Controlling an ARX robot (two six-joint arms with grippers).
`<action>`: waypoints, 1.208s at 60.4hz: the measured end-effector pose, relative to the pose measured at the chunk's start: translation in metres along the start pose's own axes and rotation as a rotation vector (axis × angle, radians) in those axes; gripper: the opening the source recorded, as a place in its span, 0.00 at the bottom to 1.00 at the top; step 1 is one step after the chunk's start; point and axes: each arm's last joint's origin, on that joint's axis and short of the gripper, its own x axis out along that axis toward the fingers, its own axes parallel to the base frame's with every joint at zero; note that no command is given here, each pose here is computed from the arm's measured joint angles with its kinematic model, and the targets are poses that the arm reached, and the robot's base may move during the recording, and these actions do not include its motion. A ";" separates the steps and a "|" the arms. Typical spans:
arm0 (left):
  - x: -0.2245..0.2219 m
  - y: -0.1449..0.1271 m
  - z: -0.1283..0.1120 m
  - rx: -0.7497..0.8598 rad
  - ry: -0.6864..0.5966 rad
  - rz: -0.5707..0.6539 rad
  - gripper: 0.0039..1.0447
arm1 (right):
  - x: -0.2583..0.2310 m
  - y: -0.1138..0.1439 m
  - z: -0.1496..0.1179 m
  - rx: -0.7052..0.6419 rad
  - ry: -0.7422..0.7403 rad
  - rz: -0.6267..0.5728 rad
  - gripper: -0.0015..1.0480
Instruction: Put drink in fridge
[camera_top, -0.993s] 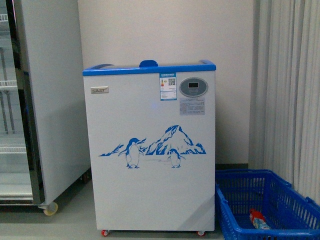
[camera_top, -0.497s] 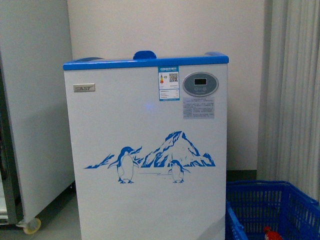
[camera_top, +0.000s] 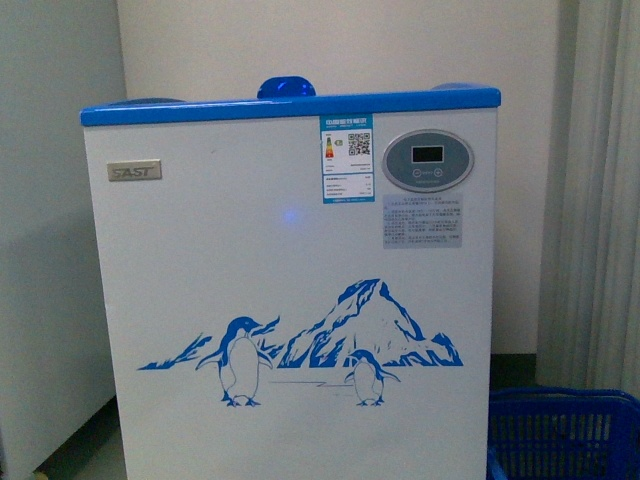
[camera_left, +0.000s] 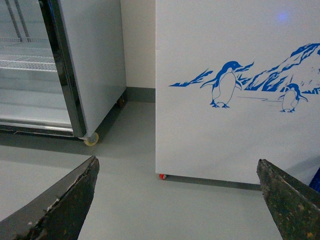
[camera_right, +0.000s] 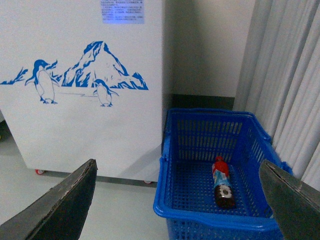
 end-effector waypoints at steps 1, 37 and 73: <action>0.000 0.000 0.000 0.000 0.000 0.000 0.92 | 0.000 0.000 0.000 0.000 0.000 0.000 0.93; 0.000 0.000 0.000 0.000 0.001 0.000 0.92 | 0.000 0.000 0.000 0.000 0.000 0.000 0.93; 0.000 0.000 0.000 0.000 0.002 0.000 0.92 | 0.047 -0.042 -0.024 0.020 0.657 -0.594 0.93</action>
